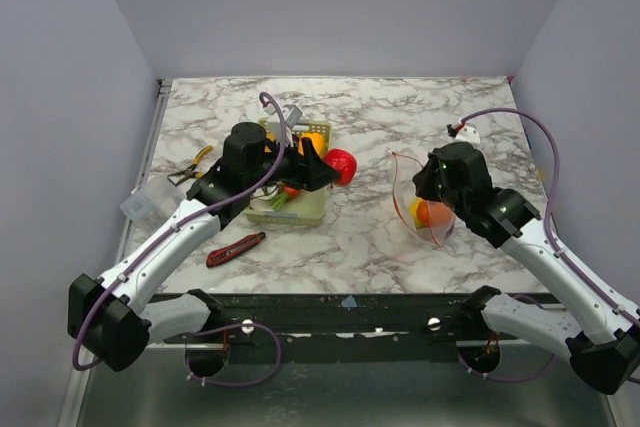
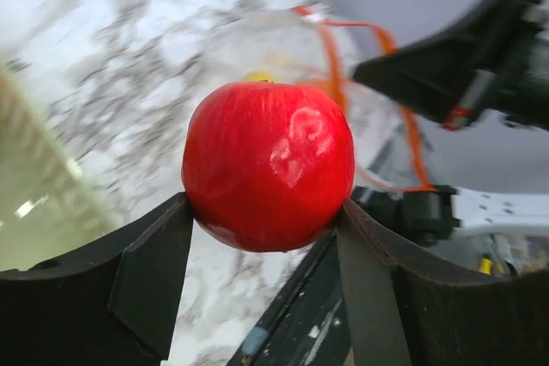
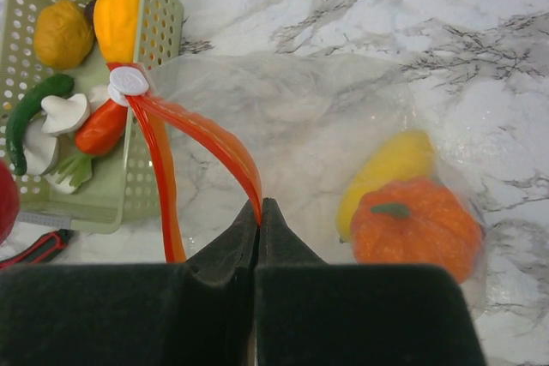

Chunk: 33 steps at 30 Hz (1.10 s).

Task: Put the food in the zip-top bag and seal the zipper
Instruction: Pick up the fake fruit from the bin, then place the fake fruit in the zipper food storage bag.

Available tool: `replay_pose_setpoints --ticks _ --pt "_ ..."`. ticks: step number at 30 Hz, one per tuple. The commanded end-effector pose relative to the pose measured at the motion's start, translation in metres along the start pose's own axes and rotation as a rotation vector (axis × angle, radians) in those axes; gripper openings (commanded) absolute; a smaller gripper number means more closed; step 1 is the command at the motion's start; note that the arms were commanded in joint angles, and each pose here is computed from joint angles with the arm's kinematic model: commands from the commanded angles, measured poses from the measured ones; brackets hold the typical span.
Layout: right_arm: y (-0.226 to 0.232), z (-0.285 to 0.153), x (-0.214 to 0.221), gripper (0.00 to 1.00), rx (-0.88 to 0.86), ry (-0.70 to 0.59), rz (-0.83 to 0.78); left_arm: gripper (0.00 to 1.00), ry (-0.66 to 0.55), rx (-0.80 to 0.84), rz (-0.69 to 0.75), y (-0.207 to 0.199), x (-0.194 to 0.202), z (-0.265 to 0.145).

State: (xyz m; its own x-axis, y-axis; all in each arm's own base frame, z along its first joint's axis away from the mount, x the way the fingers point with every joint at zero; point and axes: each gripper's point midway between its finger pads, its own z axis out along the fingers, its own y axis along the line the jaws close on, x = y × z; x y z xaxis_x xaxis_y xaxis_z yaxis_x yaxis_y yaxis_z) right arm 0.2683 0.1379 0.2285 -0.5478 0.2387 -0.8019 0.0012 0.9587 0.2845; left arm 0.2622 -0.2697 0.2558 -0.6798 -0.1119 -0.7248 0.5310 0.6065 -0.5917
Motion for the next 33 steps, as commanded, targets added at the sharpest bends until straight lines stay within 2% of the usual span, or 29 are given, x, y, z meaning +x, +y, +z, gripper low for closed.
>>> replay_pose_setpoints --ticks 1,6,10,15,21,25,30,33 --pt "0.024 -0.010 -0.017 0.01 -0.108 -0.039 0.059 0.14 -0.137 0.461 0.033 -0.100 -0.026 -0.019" --pt "0.040 -0.015 -0.024 0.01 -0.175 -0.036 0.109 0.14 -0.161 0.620 0.108 -0.154 -0.013 -0.014" --pt "0.061 -0.021 -0.025 0.01 -0.282 -0.015 0.160 0.12 -0.201 0.608 0.163 -0.163 -0.005 -0.003" --pt "0.067 -0.022 -0.024 0.01 -0.309 -0.016 0.219 0.11 -0.196 0.524 0.166 -0.144 0.005 0.019" --pt "0.061 -0.024 -0.027 0.01 -0.285 -0.046 0.348 0.07 -0.188 0.291 0.131 -0.082 0.036 0.052" --pt "0.064 -0.027 -0.028 0.00 -0.319 -0.053 0.379 0.06 -0.139 0.125 0.129 -0.045 0.051 0.063" --pt "0.065 -0.022 -0.022 0.01 -0.313 -0.036 0.361 0.02 -0.070 -0.008 0.167 -0.026 0.051 0.068" --pt "0.067 -0.018 -0.018 0.01 -0.315 -0.014 0.342 0.02 -0.053 -0.021 0.184 -0.032 0.043 0.066"
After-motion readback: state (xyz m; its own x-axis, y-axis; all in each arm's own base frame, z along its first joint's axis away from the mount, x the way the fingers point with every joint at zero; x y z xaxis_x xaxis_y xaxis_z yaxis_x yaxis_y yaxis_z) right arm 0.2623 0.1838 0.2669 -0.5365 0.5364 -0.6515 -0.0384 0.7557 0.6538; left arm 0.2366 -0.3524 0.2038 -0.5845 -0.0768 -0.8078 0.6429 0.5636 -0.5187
